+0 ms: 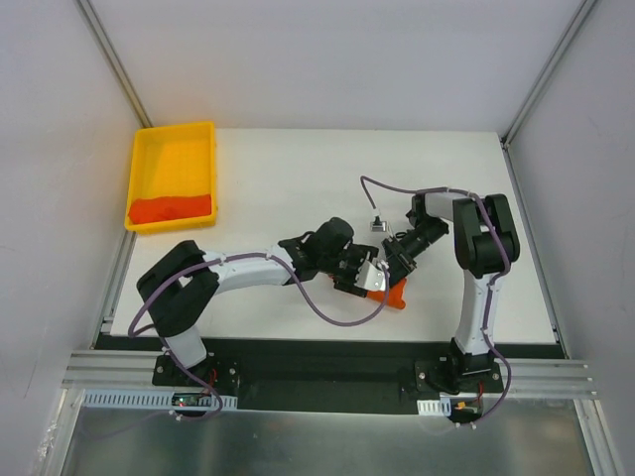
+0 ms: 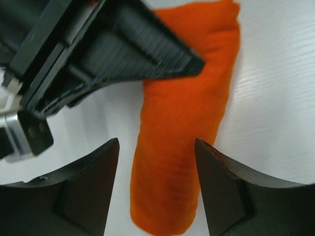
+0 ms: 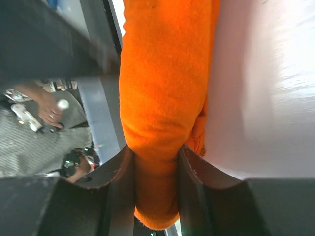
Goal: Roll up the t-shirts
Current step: Pick up the T-shirt from the center of the board.
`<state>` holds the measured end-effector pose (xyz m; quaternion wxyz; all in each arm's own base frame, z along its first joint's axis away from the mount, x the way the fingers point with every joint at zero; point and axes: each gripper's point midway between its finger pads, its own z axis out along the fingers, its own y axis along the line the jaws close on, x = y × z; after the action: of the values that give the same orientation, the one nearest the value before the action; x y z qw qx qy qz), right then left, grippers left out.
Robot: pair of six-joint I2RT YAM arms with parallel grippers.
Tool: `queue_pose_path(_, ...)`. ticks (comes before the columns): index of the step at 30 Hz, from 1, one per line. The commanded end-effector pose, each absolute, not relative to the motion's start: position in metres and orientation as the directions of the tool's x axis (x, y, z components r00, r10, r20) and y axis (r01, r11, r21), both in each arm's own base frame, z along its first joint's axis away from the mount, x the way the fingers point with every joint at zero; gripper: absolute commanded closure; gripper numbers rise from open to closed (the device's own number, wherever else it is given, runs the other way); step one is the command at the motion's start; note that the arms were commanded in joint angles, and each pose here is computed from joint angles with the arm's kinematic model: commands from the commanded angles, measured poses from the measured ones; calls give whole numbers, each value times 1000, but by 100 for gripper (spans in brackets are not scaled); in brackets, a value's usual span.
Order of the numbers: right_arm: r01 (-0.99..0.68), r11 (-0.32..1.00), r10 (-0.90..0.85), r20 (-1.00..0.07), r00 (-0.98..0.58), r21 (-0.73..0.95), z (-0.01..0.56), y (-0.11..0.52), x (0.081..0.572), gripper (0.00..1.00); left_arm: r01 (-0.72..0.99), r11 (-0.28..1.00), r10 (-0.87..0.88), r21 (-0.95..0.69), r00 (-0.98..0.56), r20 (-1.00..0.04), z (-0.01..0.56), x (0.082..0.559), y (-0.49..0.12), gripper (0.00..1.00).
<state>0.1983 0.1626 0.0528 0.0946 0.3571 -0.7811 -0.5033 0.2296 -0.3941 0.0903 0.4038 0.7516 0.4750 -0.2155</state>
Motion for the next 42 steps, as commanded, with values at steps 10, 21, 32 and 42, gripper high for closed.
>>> queue_pose_path(10,-282,275,-570,-80,-818,919,54,170,216,87,845,-285,563,452,530,-634,66,220,-426,30)
queue_pose_path(21,-214,278,-563,-21,-826,937,53,170,218,87,802,-334,651,496,576,-494,18,246,-409,29)
queue_pose_path(32,-177,233,-523,-30,-852,956,62,168,227,46,850,-443,743,284,526,-414,-31,234,-382,67)
queue_pose_path(42,-567,351,-236,-515,-824,745,197,75,311,4,915,-389,825,111,399,-401,-37,224,-356,100)
